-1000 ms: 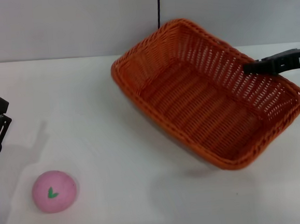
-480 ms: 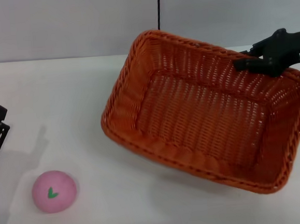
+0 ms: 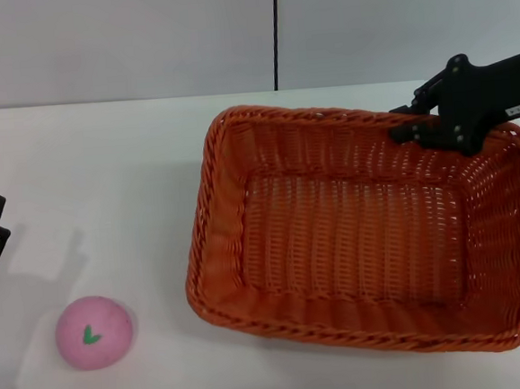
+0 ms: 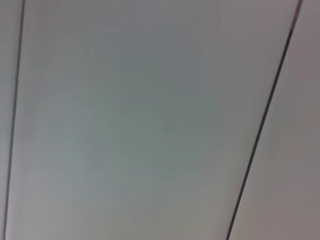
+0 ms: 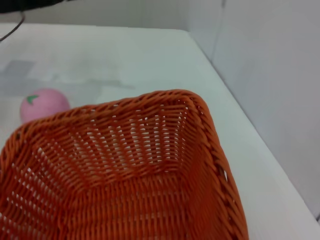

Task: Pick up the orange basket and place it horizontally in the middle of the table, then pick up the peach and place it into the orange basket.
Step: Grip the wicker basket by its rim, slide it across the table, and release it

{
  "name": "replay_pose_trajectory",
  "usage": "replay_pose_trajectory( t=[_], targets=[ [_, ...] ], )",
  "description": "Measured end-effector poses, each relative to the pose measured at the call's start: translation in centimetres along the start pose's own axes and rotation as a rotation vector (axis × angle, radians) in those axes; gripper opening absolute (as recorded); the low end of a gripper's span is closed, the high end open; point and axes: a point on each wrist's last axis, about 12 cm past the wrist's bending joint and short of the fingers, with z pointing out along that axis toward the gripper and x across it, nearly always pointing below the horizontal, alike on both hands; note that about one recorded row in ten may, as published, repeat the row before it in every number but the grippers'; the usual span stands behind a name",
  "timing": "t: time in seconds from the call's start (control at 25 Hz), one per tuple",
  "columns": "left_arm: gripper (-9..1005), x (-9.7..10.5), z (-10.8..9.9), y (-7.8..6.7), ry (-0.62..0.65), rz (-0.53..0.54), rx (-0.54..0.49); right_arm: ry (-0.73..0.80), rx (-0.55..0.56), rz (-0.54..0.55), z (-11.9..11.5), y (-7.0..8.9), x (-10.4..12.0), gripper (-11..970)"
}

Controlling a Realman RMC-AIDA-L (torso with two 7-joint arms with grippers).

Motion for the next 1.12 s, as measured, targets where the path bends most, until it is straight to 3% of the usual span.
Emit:
replay_pose_trajectory(
  t=[0.12,0.32,0.84,1.12],
  targets=[
    [806,0.0,-0.1,-0.2,-0.004,-0.003,0.01,-0.025,0.004,-0.095,0.1,0.1,-0.1,173],
    [797,0.0,0.0,-0.3,-0.002,-0.007,0.017,-0.053,0.004,-0.16,0.3,0.3,-0.4,199],
    [776,0.1,0.0,-0.3,0.005,-0.006,0.016,-0.036,0.027,-0.175,2.0,0.9,-0.5,268],
    [764,0.1,0.1,-0.2,0.007,-0.003,0.019,-0.124,0.104,-0.172,0.9,1.0,-0.8,304]
  ],
)
